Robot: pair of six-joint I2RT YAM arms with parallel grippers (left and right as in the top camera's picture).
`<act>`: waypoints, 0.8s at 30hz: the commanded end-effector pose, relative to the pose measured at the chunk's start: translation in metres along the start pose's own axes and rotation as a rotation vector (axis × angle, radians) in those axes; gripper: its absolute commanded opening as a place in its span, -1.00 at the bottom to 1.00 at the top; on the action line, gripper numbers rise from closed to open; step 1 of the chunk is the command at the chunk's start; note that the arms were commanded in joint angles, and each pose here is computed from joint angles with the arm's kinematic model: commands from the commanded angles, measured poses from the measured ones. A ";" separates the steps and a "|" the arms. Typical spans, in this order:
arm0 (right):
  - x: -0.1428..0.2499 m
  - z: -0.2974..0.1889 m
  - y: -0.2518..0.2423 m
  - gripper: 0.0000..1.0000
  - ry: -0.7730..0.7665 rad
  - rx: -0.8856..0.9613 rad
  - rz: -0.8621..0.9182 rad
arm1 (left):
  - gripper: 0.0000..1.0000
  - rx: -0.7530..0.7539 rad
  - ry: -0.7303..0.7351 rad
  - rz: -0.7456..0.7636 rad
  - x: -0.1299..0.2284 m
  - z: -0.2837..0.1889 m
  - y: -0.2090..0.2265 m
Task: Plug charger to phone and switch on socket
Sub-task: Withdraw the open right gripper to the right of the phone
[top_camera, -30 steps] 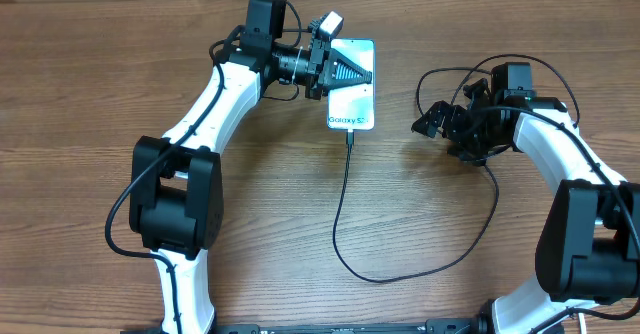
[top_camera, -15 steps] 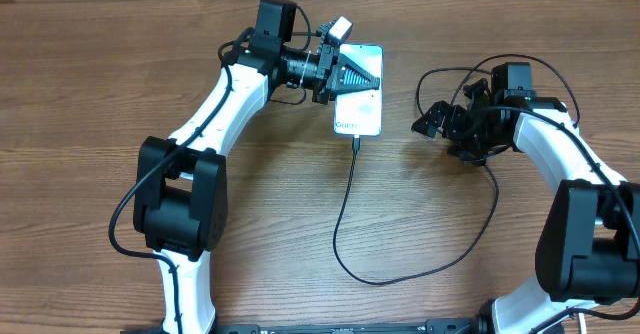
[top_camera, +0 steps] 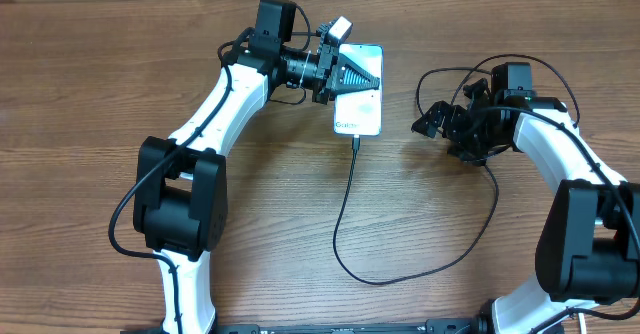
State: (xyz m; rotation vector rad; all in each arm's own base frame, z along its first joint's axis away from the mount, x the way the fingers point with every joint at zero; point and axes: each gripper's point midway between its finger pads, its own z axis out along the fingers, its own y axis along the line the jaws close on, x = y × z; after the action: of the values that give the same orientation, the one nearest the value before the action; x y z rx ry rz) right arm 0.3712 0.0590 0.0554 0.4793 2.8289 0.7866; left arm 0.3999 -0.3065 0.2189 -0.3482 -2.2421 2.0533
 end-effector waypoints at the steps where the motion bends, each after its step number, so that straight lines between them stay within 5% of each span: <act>1: -0.005 -0.003 0.001 1.00 -0.017 0.006 -0.013 | -0.92 0.022 0.018 0.052 0.005 0.001 -0.014; 13: -0.029 -0.005 0.012 1.00 -0.114 -0.035 -0.068 | -0.92 0.101 0.081 0.063 0.016 0.000 -0.027; 19: -0.014 -0.005 0.025 1.00 -0.045 -0.118 -0.054 | -0.92 0.117 0.094 0.043 0.020 -0.001 -0.029; 22: -0.010 -0.011 0.043 0.22 -0.020 -0.216 -0.068 | -0.92 0.115 0.096 -0.007 0.023 -0.001 -0.026; 24: -0.010 -0.021 0.051 -0.09 -0.027 -0.234 -0.095 | -0.92 0.114 0.099 -0.036 0.026 -0.001 -0.025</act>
State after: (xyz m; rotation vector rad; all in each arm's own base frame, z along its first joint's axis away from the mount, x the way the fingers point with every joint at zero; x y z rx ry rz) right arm 0.3834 0.0765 0.0711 0.3960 2.7391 0.9588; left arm 0.3830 -0.3026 0.2244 -0.3154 -2.1138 2.0434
